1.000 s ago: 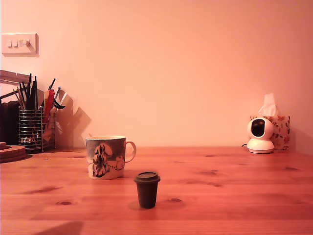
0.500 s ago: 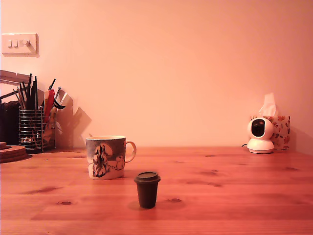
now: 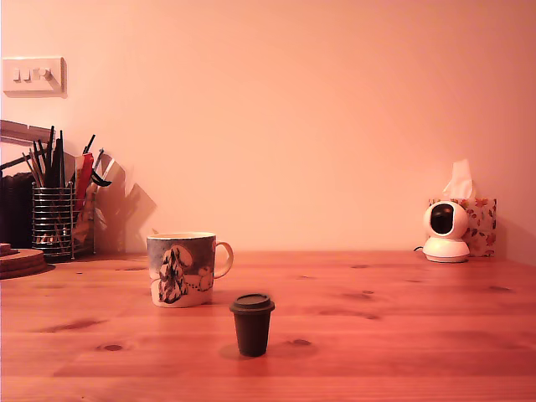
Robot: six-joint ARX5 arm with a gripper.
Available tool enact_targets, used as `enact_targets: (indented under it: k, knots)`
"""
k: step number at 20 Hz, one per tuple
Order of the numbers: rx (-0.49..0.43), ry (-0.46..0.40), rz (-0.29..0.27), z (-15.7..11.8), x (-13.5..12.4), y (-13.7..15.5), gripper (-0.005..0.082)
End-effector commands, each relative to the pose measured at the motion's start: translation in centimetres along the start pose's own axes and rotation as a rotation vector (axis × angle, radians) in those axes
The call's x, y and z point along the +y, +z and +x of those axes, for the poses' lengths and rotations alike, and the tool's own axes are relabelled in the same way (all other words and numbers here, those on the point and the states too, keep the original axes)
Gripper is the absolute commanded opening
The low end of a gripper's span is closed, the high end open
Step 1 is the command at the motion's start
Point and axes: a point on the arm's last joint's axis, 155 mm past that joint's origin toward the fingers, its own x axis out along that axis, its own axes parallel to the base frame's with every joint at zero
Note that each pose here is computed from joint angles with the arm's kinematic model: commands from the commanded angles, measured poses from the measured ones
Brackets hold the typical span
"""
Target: Pick up the coffee capsules on the table and drop them inside the coffee cup
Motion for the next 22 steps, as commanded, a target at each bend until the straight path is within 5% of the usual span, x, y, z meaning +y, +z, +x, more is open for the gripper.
enact_targets:
  k: [1,4,12,22]
  knots:
    - [0.065,-0.027,0.008,0.8,-0.3,-1.1,-0.0019]
    - [0.179,-0.079,0.022,2.1,-1.1,-3.4,-0.0019]
    - [0.421,-0.092,0.201,4.0,-2.2,-8.8,-0.0019]
    - [0.359,-0.061,0.242,4.5,-2.1,-7.3,-0.0019]
